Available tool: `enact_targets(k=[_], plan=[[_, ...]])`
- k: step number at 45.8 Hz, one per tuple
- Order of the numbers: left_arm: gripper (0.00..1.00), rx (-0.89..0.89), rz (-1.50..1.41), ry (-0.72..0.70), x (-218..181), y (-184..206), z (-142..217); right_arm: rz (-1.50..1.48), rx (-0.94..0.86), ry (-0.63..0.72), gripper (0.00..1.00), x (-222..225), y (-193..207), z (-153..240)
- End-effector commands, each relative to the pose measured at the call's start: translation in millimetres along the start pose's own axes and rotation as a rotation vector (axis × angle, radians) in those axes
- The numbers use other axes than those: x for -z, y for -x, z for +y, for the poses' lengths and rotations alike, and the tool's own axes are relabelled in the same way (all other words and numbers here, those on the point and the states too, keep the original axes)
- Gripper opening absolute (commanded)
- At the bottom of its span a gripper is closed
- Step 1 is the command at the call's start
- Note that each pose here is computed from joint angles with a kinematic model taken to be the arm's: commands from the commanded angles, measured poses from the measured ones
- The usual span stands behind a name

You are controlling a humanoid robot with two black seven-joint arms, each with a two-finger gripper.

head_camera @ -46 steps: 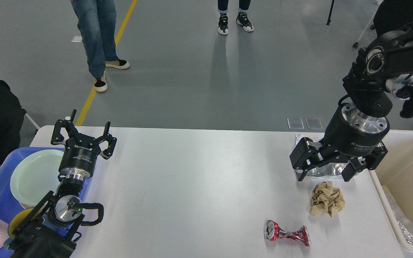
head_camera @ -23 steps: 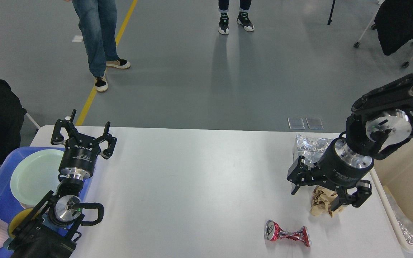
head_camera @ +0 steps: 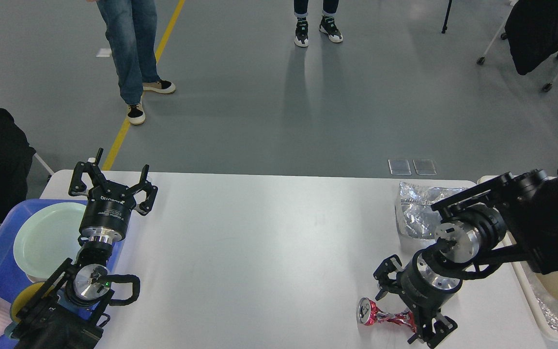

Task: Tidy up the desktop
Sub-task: 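Lower the right gripper onto the red crushed can and grasp it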

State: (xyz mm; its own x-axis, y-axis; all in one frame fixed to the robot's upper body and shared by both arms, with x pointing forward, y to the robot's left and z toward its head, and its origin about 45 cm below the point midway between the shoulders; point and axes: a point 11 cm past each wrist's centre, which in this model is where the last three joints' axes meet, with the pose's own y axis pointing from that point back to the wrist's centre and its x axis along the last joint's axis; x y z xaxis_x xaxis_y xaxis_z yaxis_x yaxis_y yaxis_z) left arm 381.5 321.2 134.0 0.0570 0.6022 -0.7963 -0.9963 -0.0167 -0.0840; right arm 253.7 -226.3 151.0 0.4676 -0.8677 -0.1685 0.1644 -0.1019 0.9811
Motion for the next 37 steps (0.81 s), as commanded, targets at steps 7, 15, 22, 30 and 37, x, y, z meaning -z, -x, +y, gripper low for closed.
enact_targets(k=[7, 15, 22, 30, 37], plan=[[0.96, 0.000, 0.000, 0.000, 0, 0, 0, -0.089, -0.029, 0.006, 0.99, 3, -2, -44], [0.96, 0.000, 0.000, 0.002, 0, 0, 0, -0.156, -0.087, -0.003, 0.99, 3, -19, -51], [0.96, 0.000, 0.001, 0.002, 0, 0, 0, -0.231, -0.076, -0.011, 0.98, 5, -26, -63], [0.96, 0.000, 0.000, 0.002, 0, 0, 0, -0.290, -0.078, -0.015, 0.96, 1, -37, -79], [0.96, 0.000, 0.000, 0.000, 0, 0, 0, -0.310, -0.083, -0.015, 0.82, -1, -42, -86]])
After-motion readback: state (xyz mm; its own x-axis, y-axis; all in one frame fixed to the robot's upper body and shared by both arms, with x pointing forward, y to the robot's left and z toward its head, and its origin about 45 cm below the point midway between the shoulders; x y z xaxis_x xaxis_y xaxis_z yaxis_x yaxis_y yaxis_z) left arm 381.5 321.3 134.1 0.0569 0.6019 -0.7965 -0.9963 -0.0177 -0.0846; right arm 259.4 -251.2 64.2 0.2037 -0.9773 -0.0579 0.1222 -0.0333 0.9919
